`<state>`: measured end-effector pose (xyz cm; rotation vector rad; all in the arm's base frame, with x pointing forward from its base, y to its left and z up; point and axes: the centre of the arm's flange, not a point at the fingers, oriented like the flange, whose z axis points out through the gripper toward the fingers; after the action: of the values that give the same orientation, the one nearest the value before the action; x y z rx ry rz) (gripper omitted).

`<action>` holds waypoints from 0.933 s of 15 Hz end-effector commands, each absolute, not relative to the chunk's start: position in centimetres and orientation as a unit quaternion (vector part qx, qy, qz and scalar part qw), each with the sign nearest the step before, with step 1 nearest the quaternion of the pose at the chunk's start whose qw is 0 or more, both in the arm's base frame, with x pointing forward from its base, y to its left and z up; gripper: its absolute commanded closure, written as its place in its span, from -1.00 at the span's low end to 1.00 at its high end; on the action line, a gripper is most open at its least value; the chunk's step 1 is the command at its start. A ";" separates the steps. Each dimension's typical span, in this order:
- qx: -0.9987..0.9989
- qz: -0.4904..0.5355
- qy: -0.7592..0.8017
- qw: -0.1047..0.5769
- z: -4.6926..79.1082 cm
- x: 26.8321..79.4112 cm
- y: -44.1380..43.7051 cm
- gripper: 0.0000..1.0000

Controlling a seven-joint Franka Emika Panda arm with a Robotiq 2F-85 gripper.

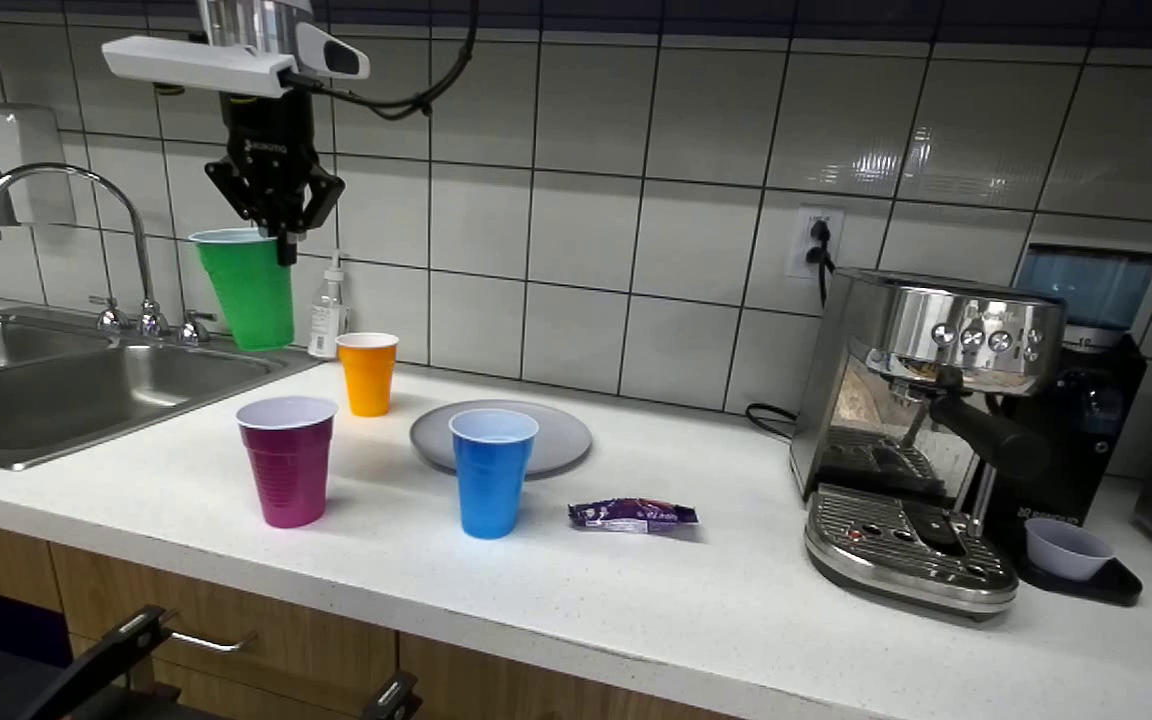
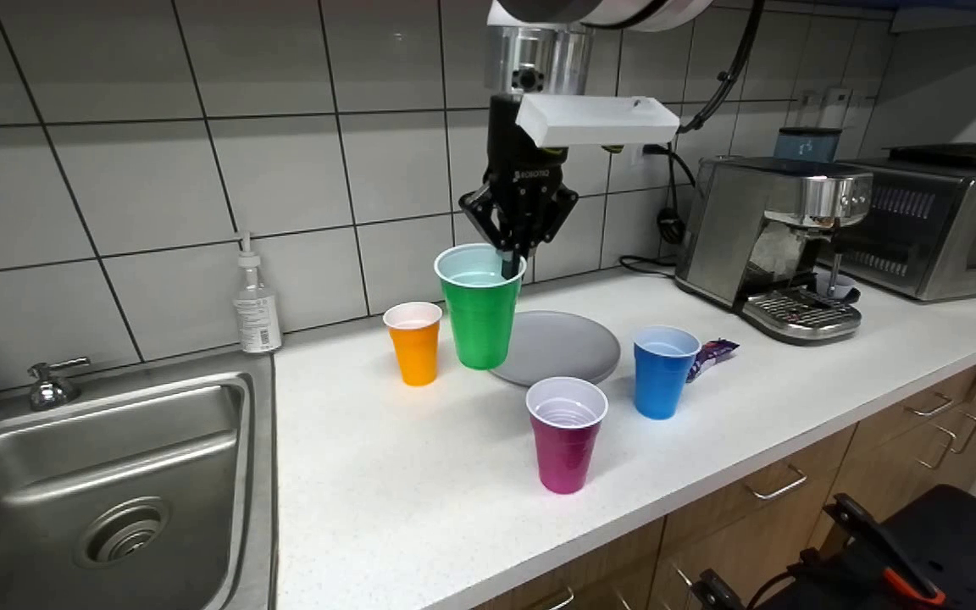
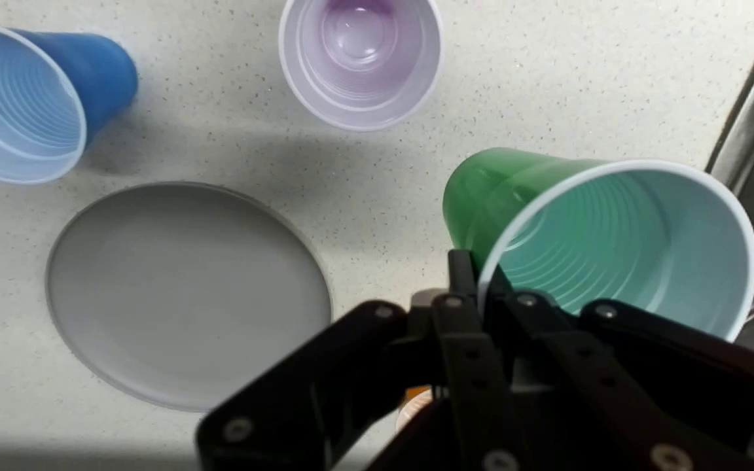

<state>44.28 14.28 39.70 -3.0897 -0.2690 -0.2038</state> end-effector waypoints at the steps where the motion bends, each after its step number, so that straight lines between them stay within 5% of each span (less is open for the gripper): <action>1: -0.994 -0.058 -0.093 0.018 40.4 43.4 12.3 0.98; 14: -0.995 -0.041 -0.090 0.016 38.9 42.2 10.2 0.98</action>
<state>43.14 11.45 37.93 -3.1063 -0.2443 -0.1302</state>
